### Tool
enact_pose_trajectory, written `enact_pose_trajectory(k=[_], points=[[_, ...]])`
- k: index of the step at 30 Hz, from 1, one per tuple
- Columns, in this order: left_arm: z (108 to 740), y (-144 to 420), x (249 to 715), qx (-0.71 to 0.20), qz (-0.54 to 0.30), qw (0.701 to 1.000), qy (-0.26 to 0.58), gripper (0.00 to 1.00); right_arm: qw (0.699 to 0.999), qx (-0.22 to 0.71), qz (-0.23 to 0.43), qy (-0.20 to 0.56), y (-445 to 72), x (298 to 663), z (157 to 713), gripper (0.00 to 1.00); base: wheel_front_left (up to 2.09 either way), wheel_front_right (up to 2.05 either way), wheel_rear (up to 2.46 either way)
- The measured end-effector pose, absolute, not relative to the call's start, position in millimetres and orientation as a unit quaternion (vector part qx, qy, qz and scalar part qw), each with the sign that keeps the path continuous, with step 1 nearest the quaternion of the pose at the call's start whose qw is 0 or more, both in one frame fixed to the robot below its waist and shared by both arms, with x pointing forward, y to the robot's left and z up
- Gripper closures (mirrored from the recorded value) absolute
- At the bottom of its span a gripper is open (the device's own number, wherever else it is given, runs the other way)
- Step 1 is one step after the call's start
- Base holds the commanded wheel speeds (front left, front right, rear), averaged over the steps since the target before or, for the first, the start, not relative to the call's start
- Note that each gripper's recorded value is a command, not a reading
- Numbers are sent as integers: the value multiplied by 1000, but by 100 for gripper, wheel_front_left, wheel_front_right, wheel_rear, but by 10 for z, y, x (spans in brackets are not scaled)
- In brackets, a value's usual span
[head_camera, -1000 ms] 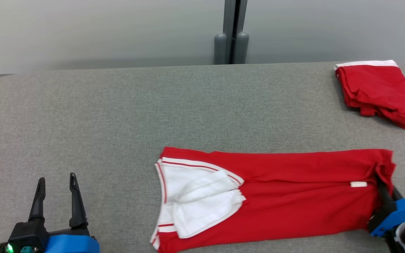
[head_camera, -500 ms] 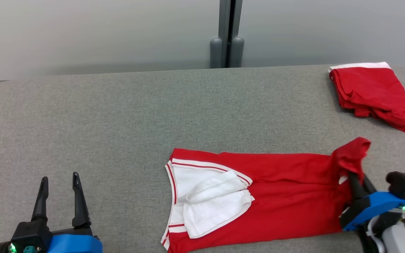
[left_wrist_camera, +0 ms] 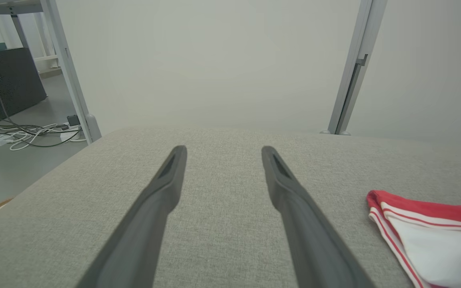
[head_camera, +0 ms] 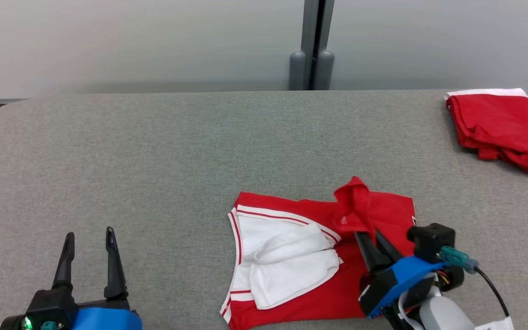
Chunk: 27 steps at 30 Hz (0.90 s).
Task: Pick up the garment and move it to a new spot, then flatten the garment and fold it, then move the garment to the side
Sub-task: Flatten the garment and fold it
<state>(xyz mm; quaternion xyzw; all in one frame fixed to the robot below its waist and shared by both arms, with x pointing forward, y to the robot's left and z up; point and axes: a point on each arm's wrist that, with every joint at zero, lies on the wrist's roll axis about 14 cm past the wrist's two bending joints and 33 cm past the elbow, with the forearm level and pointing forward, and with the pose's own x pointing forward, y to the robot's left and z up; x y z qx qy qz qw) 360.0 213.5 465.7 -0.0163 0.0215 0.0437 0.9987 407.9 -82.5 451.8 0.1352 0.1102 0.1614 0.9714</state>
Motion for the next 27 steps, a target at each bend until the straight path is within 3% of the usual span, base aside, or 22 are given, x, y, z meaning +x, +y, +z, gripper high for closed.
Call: enact_pose_trajectory(k=[12, 18, 19, 21, 27], points=[[4612, 2170, 3553, -23, 52, 998, 29, 0, 938, 170, 280, 110, 32, 4078, 4667, 100, 0, 0, 0], [4616, 2194, 3545, -25, 57, 998, 29, 0, 926, 185, 306, 120, 244, 4053, 4624, 100, 0, 0, 0], [4615, 2199, 3544, -25, 58, 998, 29, 0, 925, 186, 307, 123, 262, 4052, 4603, 88, 0, 0, 0], [4621, 2205, 3551, -26, 59, 998, 28, 0, 922, 188, 311, 130, 298, 4034, 4557, 0, 0, 0, 0], [4625, 2164, 3602, -28, 53, 998, 27, 0, 924, 185, 311, 123, 294, 4044, 4556, 0, 0, 0, 0]])
